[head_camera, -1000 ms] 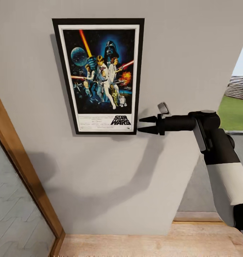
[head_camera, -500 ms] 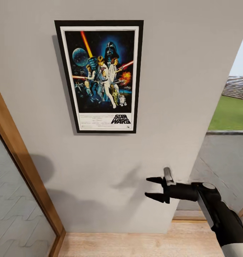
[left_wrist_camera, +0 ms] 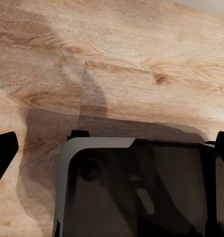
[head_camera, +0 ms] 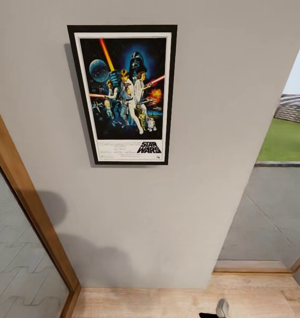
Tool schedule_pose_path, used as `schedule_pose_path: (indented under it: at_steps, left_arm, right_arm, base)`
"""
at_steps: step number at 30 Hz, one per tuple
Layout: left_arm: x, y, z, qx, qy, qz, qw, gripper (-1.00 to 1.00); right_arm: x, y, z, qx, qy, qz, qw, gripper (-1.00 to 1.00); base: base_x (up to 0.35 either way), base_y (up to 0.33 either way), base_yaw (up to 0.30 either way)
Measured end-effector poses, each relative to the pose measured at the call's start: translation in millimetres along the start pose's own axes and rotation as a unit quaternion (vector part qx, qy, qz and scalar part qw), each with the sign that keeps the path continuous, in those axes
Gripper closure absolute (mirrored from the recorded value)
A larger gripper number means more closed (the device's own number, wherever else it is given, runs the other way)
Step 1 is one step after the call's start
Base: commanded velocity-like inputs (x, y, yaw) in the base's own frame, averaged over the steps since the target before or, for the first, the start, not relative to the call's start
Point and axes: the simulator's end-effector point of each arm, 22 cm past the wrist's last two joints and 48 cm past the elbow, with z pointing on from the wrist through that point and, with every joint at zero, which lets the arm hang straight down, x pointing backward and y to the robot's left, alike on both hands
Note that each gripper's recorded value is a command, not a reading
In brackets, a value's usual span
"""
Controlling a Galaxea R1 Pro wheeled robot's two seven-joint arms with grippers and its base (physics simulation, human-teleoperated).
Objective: Pick up the poster from the kitchen countertop and hang it on one of the wall nails in the kitchen.
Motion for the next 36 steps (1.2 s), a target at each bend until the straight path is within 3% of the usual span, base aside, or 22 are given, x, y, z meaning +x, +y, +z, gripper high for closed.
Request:
schedule_pose_path:
  at_steps: [4, 8, 9, 10, 11, 13, 16, 18, 21, 25, 30, 36]
  left_arm:
    - [0.6, 3.1, -0.1, -0.007, 0.0, -0.001, 1.0, -1.0]
    - [0.8, 9.5, -0.3, -0.022, 0.001, -0.001, 0.9998, -1.0]
    - [0.9, 13.5, -0.5, -0.031, 0.001, -0.001, 0.9995, -1.0]
    - [1.3, 20.5, -0.9, -0.048, 0.001, 0.0, 0.9989, -1.0]
    - [1.4, 22.9, -1.0, -0.054, 0.002, 0.001, 0.9985, -1.0]
    - [2.3, 32.7, -2.1, -0.078, 0.003, 0.003, 0.9969, -1.0]
    - [3.0, 37.4, -2.8, -0.091, 0.004, 0.003, 0.9958, -1.0]
    - [3.5, 40.6, -3.4, -0.1, 0.005, 0.003, 0.995, -1.0]
    - [3.7, 41.3, -3.5, -0.103, 0.005, 0.002, 0.9947, -1.0]
    - [3.8, 41.6, -3.5, -0.104, 0.005, 0.002, 0.9946, -1.0]
    - [3.9, 41.7, -3.5, -0.104, 0.005, 0.002, 0.9946, -1.0]
    - [3.9, 41.7, -3.5, -0.104, 0.005, 0.002, 0.9945, -1.0]
  right_arm:
    - [70.4, -29.0, -11.1, 0.083, 0.038, 0.064, 0.9938, -1.0]
    - [111.5, -48.9, -23.6, 0.151, 0.065, 0.098, 0.9815, -1.0]
    - [128.3, -58.7, -31.0, 0.185, 0.079, 0.109, 0.9736, -1.0]
    - [147.9, -74.2, -43.3, 0.236, 0.096, 0.119, 0.9596, -1.0]
    - [153.2, -79.3, -47.3, 0.253, 0.1, 0.122, 0.9544, -1.0]
    - [172.0, -92.8, -60.0, 0.308, 0.118, 0.129, 0.9352, -1.0]
    - [185.6, -99.9, -70.8, 0.342, 0.131, 0.135, 0.9207, -1.0]
    - [206.9, -104.3, -86.3, 0.382, 0.152, 0.145, 0.9, -1.0]
    - [220.8, -106.8, -98.9, 0.409, 0.166, 0.151, 0.8846, -1.0]
    - [231.1, -109.1, -110.2, 0.432, 0.178, 0.154, 0.8709, -1.0]
    - [235.5, -110.2, -115.7, 0.442, 0.183, 0.155, 0.8643, -1.0]
    - [236.2, -110.4, -116.6, 0.444, 0.184, 0.155, 0.8631, -1.0]
  base:
    - [0.0, 0.0, 0.0]
    - [0.0, 0.0, 0.0]
    - [0.0, 0.0, 0.0]
    - [0.0, 0.0, 0.0]
    - [0.0, 0.0, 0.0]
    - [0.0, 0.0, 0.0]
    - [0.0, 0.0, 0.0]
    - [0.0, 0.0, 0.0]
    - [0.0, 0.0, 0.0]
    - [0.0, 0.0, 0.0]
    - [0.0, 0.0, 0.0]
    - [0.0, 0.0, 0.0]
